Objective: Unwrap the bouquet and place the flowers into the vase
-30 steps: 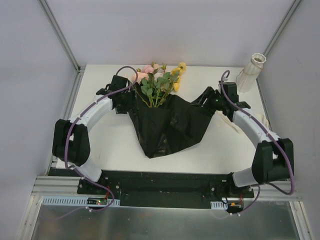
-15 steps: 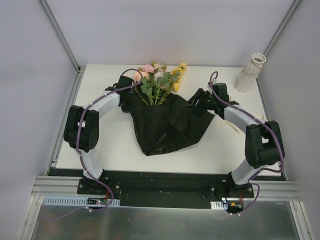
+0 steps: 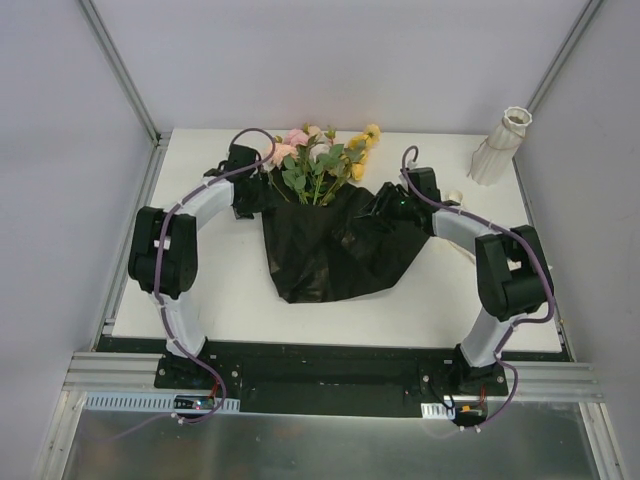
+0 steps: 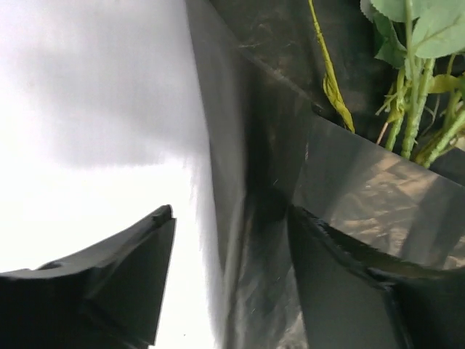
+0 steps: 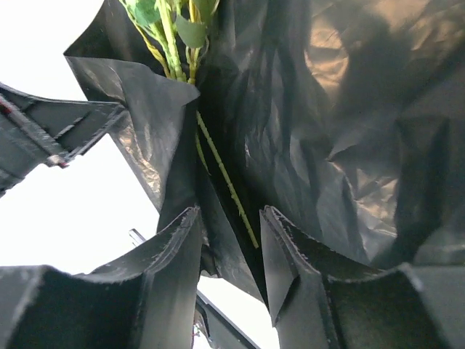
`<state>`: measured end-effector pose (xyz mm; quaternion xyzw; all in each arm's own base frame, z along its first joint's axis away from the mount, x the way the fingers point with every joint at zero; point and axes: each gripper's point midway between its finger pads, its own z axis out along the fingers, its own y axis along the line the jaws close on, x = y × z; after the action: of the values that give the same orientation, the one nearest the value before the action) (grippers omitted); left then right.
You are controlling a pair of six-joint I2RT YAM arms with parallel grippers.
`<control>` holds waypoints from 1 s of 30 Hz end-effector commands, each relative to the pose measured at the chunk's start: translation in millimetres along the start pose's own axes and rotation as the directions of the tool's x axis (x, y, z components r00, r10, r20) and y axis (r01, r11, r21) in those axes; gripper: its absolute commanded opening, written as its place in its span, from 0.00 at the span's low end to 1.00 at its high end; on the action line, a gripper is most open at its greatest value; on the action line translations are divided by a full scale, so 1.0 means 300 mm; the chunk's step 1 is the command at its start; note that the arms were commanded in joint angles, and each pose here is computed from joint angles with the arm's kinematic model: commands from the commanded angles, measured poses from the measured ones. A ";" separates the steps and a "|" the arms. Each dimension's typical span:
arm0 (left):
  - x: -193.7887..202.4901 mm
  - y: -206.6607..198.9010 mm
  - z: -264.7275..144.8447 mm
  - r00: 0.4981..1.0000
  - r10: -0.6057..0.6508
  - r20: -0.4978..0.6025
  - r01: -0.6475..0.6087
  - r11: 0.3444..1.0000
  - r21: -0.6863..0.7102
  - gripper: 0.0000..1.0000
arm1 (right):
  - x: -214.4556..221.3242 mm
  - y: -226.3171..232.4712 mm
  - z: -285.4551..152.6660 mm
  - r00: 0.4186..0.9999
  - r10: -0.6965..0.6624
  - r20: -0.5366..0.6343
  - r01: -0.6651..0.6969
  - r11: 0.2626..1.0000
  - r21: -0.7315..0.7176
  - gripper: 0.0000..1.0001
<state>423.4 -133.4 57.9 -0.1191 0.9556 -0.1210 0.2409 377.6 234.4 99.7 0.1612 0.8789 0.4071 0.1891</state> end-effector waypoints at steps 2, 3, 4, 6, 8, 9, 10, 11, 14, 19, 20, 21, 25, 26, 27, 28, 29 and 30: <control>-0.089 -0.051 -0.249 0.992 0.024 0.127 -0.032 0.997 0.068 0.73 | 0.013 0.044 0.062 0.999 -0.017 0.029 0.017 1.000 0.021 0.41; -0.093 -0.057 -0.293 0.989 0.030 0.142 -0.041 0.996 0.078 0.76 | 0.014 0.039 0.070 0.999 -0.014 0.036 0.013 0.999 0.032 0.40; -0.096 -0.068 -0.337 0.986 0.050 0.157 -0.065 0.993 0.097 0.81 | 0.015 0.037 0.077 0.999 -0.011 0.044 0.009 0.999 0.042 0.38; -0.095 -0.086 -0.436 0.978 0.085 0.192 -0.113 0.984 0.135 0.99 | 0.020 0.030 0.092 0.998 -0.012 0.058 0.009 0.998 0.064 0.35; -0.077 -0.099 -0.521 0.966 0.134 0.222 -0.173 0.971 0.168 0.99 | 0.027 0.030 0.112 0.998 -0.013 0.063 0.008 0.997 0.078 0.34; -0.062 -0.102 -0.555 0.961 0.152 0.233 -0.197 0.963 0.185 0.99 | 0.038 0.044 0.123 0.998 -0.016 0.057 0.012 0.997 0.074 0.34; -0.049 -0.101 -0.597 0.952 0.167 0.257 -0.221 0.955 0.196 0.99 | 0.049 0.055 0.135 0.998 -0.022 0.052 0.018 0.997 0.073 0.34; -0.033 -0.093 -0.633 0.942 0.180 0.282 -0.241 0.950 0.198 0.99 | 0.057 0.065 0.147 0.998 -0.027 0.048 0.023 0.997 0.073 0.34; 0.002 -0.044 -0.711 0.922 0.167 0.348 -0.236 0.957 0.166 0.99 | 0.084 0.121 0.176 0.998 -0.047 0.040 0.044 0.997 0.060 0.34; 0.054 -0.049 -0.843 0.899 0.118 0.422 -0.234 0.944 0.235 0.99 | 0.135 0.293 0.224 0.995 -0.088 0.044 0.088 0.996 -0.002 0.33; 0.063 -0.056 -0.862 0.897 0.112 0.427 -0.237 0.938 0.253 0.99 | 0.160 0.339 0.233 0.994 -0.099 0.036 0.100 0.995 -0.022 0.33; 0.068 -0.058 -0.882 0.898 0.090 0.431 -0.222 0.938 0.267 0.99 | 0.189 0.375 0.246 0.995 -0.097 0.021 0.098 0.994 -0.043 0.33; 0.116 -0.087 -0.902 0.928 0.000 0.373 -0.143 0.924 0.355 0.88 | 0.301 0.561 0.296 0.999 -0.038 -0.012 0.035 0.979 -0.202 0.33; 0.131 -0.088 -0.899 0.935 -0.009 0.354 -0.130 0.922 0.366 0.87 | 0.330 0.595 0.314 0.999 -0.035 -0.025 0.028 0.973 -0.229 0.33; 0.143 -0.089 -0.901 0.938 -0.012 0.345 -0.125 0.919 0.374 0.86 | 0.342 0.634 0.324 0.999 -0.030 -0.029 0.021 0.967 -0.254 0.33; 0.150 -0.083 -0.899 0.940 -0.014 0.341 -0.121 0.921 0.371 0.85 | 0.363 0.663 0.342 0.999 -0.026 -0.039 0.015 0.963 -0.270 0.33; 0.158 -0.075 -0.893 0.942 -0.012 0.336 -0.117 0.924 0.364 0.84 | 0.386 0.686 0.360 0.999 -0.027 -0.047 0.013 0.959 -0.283 0.33; 0.162 -0.066 -0.888 0.942 -0.009 0.336 -0.116 0.929 0.351 0.84 | 0.395 0.706 0.377 0.999 -0.026 -0.045 0.012 0.956 -0.295 0.33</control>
<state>266.8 -117.2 280.9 -0.0471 0.8565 -0.2539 0.4469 347.2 448.7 144.1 0.0977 0.8514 0.4786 0.1910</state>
